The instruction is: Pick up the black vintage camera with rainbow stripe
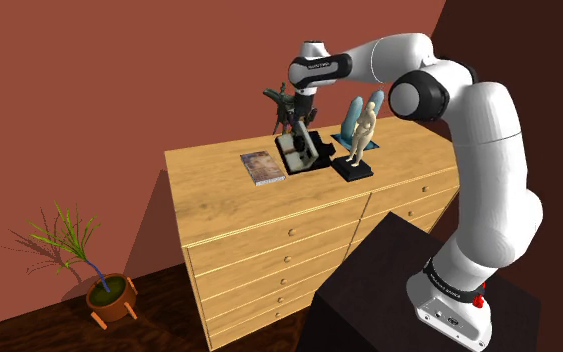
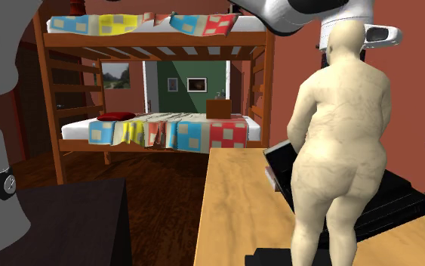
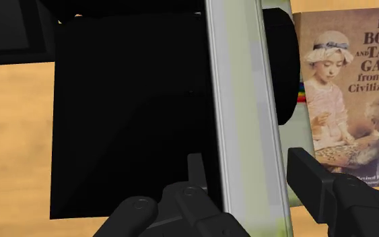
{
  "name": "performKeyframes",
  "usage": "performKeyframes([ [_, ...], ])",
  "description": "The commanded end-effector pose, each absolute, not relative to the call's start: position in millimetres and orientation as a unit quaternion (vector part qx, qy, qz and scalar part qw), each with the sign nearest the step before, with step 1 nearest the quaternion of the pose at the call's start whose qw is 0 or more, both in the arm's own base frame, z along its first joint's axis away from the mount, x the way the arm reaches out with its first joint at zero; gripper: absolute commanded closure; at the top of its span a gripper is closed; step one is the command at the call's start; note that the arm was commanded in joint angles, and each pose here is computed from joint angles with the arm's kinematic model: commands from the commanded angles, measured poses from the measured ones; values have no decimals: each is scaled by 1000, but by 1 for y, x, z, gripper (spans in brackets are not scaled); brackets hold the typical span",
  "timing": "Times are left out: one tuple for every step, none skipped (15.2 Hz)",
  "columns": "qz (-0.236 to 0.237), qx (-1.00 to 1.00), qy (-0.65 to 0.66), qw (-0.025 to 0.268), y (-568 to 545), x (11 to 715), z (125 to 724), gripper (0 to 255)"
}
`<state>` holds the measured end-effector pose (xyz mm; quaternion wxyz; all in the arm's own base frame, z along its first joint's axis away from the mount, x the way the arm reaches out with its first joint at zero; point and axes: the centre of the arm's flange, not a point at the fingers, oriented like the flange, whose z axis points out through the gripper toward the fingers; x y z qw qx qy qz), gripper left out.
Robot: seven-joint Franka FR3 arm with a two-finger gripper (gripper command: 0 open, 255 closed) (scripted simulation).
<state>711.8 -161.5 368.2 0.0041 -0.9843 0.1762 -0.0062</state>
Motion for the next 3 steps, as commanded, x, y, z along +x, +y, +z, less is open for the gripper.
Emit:
performKeyframes([
  [-9,-984,176,4,-161,712,381,255],
  [-9,-984,176,4,-161,712,382,255],
  [-9,-984,176,4,-161,712,382,255],
])
